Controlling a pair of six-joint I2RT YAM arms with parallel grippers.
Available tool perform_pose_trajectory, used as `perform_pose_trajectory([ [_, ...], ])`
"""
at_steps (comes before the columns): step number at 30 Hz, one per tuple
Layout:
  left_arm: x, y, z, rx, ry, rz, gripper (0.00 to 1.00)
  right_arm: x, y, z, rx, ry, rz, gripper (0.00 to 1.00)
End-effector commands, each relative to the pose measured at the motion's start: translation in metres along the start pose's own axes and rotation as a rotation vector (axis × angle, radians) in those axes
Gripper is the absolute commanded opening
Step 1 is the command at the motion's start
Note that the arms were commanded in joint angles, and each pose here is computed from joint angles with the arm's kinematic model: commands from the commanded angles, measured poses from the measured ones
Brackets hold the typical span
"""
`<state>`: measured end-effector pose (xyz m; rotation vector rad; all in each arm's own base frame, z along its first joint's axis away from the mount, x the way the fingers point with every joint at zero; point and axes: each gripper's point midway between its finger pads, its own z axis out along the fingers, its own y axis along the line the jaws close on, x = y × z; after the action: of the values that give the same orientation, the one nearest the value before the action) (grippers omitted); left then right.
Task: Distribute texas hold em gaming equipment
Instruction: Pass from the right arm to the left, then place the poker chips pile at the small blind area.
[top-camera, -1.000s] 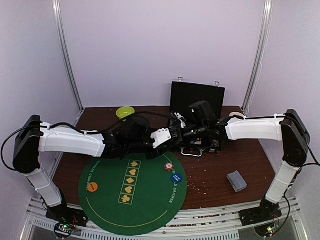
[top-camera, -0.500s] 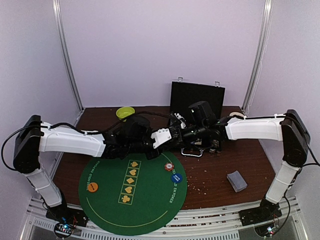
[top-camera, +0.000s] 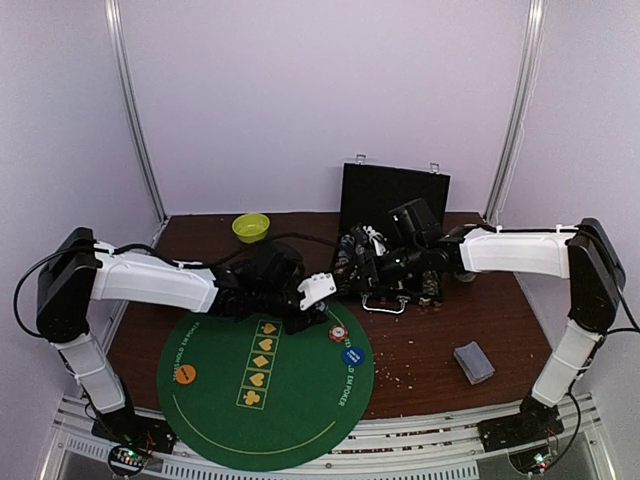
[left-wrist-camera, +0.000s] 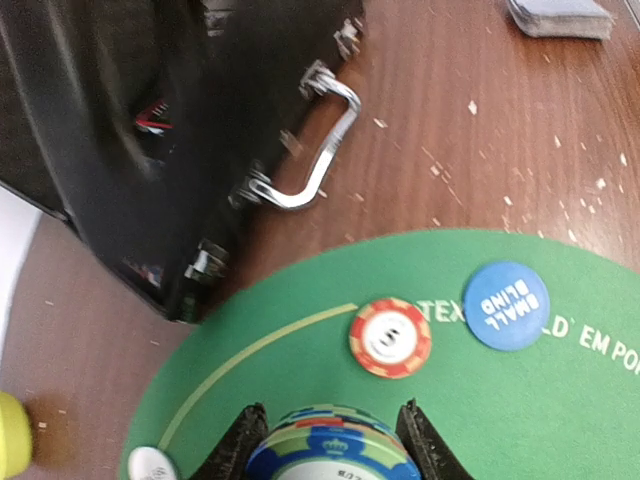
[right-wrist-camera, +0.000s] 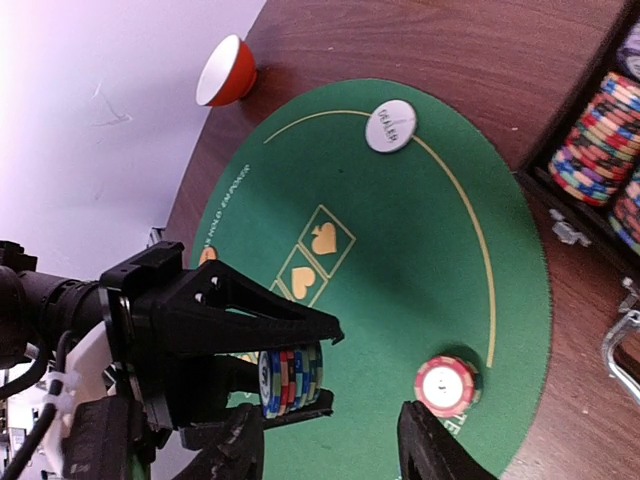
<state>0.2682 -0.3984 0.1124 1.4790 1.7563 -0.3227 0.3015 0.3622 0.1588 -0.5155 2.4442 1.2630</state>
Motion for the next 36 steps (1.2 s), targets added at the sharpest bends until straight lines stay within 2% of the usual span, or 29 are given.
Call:
perform_pose_trajectory([
  [1,0.017,-0.028,0.012,0.132,0.043,-0.057,0.0,-0.004,-0.028,-0.032,0.144,-0.05,-0.009,0.48],
  [7,0.031,-0.062,0.025,0.215,0.101,0.002,0.0,-0.008,-0.064,-0.067,0.289,-0.107,0.011,0.49],
  [21,0.026,-0.068,0.055,0.257,0.085,0.013,0.0,-0.004,-0.077,-0.082,0.375,-0.105,-0.016,0.49],
  [29,0.041,-0.073,0.052,0.273,0.131,0.05,0.11,-0.007,-0.073,-0.087,0.382,-0.116,-0.027,0.49],
  [33,0.052,-0.078,0.051,0.297,0.158,0.074,0.12,-0.009,-0.073,-0.09,0.398,-0.124,-0.037,0.49],
  [36,0.057,-0.08,0.051,0.301,0.174,0.093,0.19,-0.009,-0.071,-0.091,0.392,-0.126,-0.039,0.49],
])
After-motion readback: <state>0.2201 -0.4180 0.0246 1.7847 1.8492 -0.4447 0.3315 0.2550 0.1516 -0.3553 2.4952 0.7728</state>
